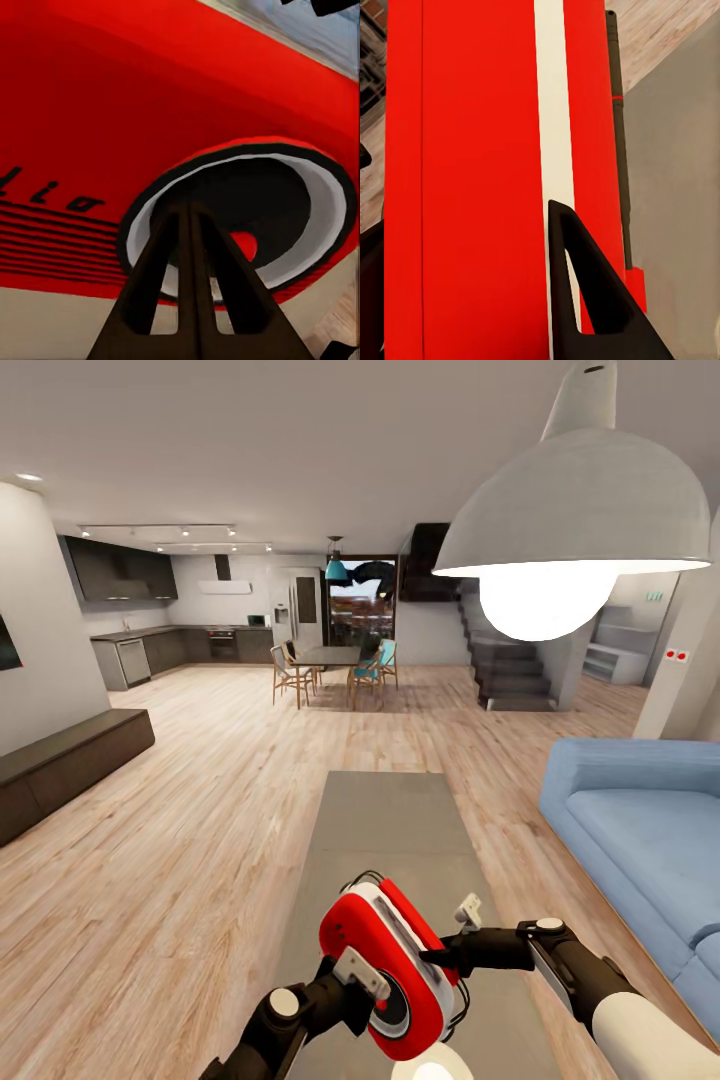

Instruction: Turn on the radio receiver that's on the table in the living room.

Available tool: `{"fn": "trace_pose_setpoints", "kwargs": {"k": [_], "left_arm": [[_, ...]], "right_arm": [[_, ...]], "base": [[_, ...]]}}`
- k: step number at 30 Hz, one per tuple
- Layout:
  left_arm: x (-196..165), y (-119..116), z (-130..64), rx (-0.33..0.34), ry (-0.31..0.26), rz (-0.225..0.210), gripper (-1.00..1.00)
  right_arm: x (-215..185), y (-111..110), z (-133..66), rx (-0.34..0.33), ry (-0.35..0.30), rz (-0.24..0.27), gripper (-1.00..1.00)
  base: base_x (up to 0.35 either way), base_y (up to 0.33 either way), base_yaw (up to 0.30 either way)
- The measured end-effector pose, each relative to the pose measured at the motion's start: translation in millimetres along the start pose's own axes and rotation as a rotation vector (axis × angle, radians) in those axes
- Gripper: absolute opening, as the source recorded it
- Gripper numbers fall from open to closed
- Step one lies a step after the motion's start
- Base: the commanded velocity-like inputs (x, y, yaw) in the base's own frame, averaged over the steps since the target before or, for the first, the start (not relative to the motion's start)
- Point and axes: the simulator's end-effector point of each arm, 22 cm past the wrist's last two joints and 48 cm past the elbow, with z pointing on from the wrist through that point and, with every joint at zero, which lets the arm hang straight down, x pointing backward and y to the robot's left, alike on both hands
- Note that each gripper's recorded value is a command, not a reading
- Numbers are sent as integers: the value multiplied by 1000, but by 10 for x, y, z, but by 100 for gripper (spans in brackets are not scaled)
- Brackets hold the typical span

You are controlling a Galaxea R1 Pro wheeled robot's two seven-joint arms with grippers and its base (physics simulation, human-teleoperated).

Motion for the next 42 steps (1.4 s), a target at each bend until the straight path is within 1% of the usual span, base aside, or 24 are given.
{"fn": "trace_pose_setpoints", "kwargs": {"k": [3,5,7,11,14,24,38,42], "left_arm": [[-150,-77,40,12,-20,-6,-100],[-181,-70,49,12,-23,-3,-100],[-146,-64,72,14,-12,-4,-100],[23,-60,157,25,33,-9,-100],[73,-46,193,28,48,-8,-100],[193,-70,228,37,73,-12,-100],[239,-83,238,41,82,-16,-100],[334,-100,259,47,103,-22,-100]], "right_arm": [[0,1,0,0,0,0,-100],[0,2,0,-1,0,0,-100],[0,3,0,-1,0,0,-100],[-2,3,0,-2,0,0,-100],[-2,4,0,-2,0,0,-100],[-10,16,0,-7,-4,5,-100],[-2,33,16,-12,-1,2,-100],[-7,35,15,-12,-3,3,-100]], "base": [[0,0,0],[0,0,0],[0,0,0],[0,0,0],[0,0,0],[0,0,0],[0,0,0],[0,0,0]]}}
